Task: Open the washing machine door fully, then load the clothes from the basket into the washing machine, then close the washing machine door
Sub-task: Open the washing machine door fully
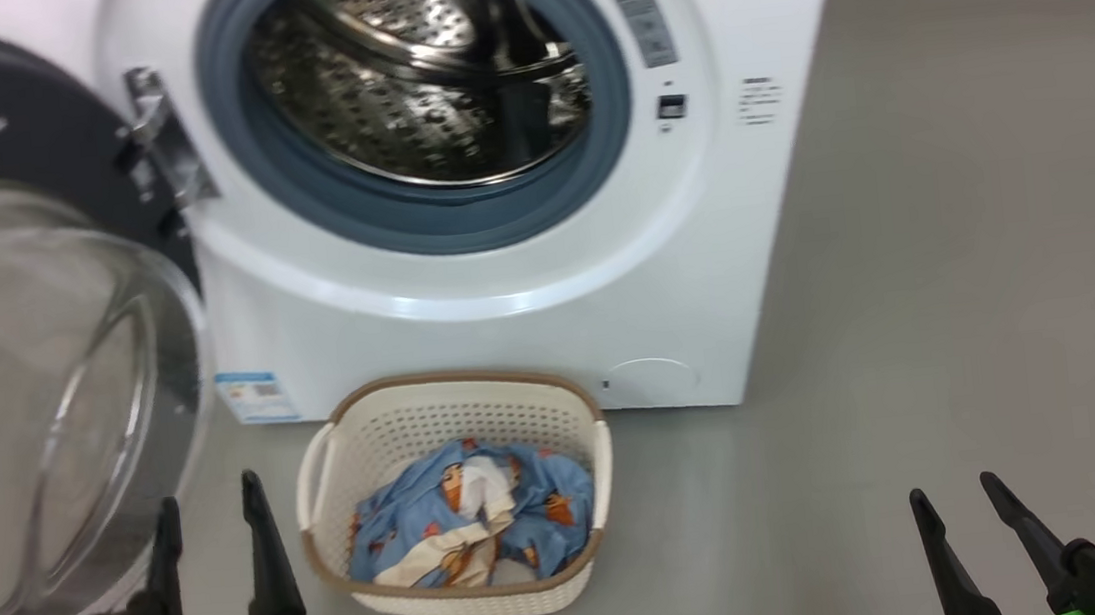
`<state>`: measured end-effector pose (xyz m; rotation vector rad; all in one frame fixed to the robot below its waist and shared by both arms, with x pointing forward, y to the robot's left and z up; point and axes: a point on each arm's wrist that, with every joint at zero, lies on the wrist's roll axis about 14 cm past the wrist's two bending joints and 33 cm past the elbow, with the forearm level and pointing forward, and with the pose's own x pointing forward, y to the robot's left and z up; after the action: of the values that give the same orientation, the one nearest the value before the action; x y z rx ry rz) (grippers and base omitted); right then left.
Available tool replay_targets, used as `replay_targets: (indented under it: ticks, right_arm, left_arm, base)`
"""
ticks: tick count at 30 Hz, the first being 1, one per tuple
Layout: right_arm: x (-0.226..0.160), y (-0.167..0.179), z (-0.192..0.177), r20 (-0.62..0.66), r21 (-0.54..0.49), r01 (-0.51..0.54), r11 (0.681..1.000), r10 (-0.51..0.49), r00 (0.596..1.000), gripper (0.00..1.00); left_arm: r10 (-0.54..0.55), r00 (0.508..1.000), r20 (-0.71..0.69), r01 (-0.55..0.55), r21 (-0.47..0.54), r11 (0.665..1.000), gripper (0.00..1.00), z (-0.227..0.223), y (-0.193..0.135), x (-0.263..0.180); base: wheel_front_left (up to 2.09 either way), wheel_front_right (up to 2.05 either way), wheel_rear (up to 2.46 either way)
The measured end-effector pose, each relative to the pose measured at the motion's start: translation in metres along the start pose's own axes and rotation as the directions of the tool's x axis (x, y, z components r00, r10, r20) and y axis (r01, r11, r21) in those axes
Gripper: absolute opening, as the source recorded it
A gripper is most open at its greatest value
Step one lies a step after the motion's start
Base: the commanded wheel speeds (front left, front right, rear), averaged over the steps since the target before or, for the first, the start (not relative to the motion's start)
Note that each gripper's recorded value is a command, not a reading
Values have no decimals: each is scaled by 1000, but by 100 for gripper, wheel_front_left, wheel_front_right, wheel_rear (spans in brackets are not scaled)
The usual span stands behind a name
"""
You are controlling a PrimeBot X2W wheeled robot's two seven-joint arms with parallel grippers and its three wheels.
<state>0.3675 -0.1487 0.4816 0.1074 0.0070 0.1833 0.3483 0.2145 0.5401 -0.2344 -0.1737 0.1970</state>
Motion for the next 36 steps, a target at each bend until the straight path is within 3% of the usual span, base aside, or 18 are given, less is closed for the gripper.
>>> replay_targets:
  ticks: [10,20,36]
  right_arm:
    - [-28,-37,17,50,-13,124,992,-123,991,100]
    - [-59,-61,15,47,-19,223,975,-222,974,100]
    - [-56,-63,17,53,-26,228,973,-226,973,100]
  left_arm:
    - [-165,983,-85,167,6,986,100,-33,-42,-2]
    - [-244,949,-198,250,8,968,100,-67,-58,-27]
    - [-153,970,-189,159,17,987,100,-59,-31,-41]
  base:
    - [0,0,0]
    - [0,0,0]
    - [0,0,0]
